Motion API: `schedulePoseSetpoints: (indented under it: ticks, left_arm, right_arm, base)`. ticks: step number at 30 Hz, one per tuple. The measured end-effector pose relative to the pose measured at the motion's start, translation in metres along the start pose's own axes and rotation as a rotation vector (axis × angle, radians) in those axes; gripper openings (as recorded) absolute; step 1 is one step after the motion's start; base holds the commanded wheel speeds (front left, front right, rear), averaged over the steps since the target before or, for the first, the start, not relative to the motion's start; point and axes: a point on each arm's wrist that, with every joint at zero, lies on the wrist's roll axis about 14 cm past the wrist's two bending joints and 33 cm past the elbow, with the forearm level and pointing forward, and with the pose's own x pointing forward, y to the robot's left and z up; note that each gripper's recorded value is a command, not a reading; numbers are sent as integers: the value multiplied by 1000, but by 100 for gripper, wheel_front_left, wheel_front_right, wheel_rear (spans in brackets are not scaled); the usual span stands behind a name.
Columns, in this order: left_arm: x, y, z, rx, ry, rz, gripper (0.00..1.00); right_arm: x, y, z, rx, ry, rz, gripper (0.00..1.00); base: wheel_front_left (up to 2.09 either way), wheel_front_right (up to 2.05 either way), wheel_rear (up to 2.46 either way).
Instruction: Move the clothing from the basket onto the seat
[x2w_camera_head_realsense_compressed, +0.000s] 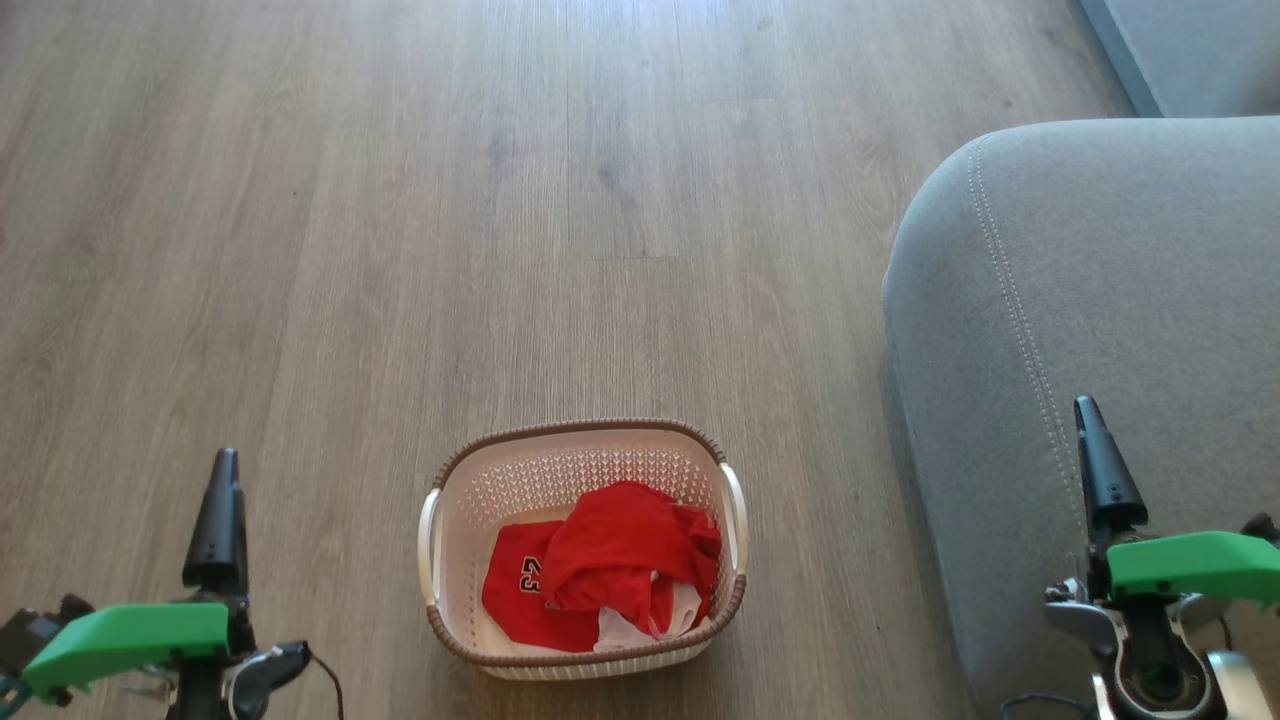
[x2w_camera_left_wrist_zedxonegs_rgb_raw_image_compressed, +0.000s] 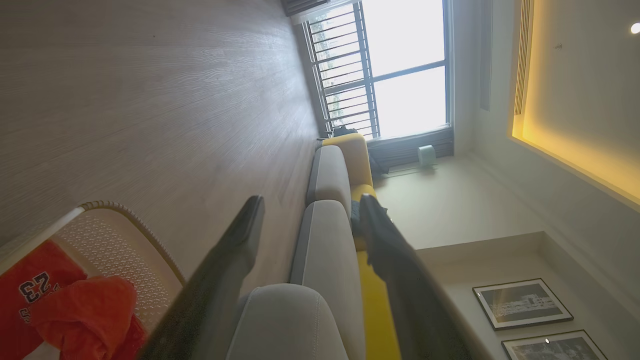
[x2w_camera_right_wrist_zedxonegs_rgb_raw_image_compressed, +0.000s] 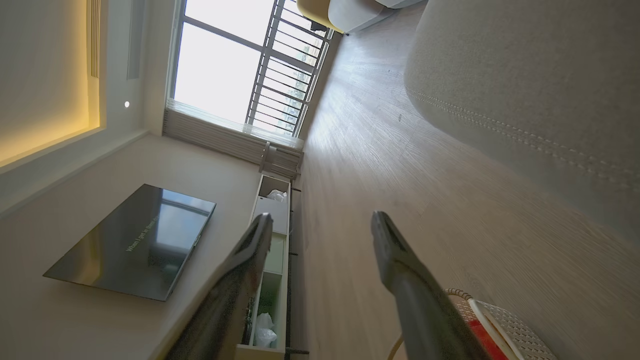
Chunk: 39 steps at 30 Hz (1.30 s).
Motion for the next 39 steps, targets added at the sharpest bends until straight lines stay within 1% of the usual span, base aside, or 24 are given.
schedulePoseSetpoints:
  ticks: [3,6,7,13,17,19,26,29,30,39]
  left_arm:
    - [2,-9,3,35,-13,-27,100]
    - [6,-25,7,80,-29,-74,100]
    - [6,-25,7,80,-29,-74,100]
    - [8,-44,15,163,-66,-125,100]
    - [9,-57,13,265,-77,-142,100]
    - [9,-63,10,309,-76,-149,100]
    - [8,-82,-7,467,-69,-179,100]
    - [7,-85,-14,540,-69,-177,100]
    - [7,-85,-19,574,-66,-174,100]
    - [2,-91,-48,828,-43,-214,100]
  right_arm:
    - [1,9,-2,-68,3,28,100]
    - [3,17,-2,-129,3,53,100]
    - [3,17,-2,-129,3,53,100]
    - [6,34,-8,-252,8,107,100]
    - [10,50,-9,-335,-2,157,100]
    - [11,54,-8,-359,-12,169,100]
    - [11,65,-19,-511,-2,213,100]
    - [11,71,-24,-573,1,239,100]
    - [12,74,-29,-610,7,254,100]
    - [9,79,-41,-756,17,293,100]
  base:
    - [0,0,0]
    - [0,0,0]
    - [0,0,0]
    - [0,0,0]
    - [0,0,0]
    - [0,0,0]
    - [0,0,0]
    - [0,0,0]
    - [0,0,0]
    - [0,0,0]
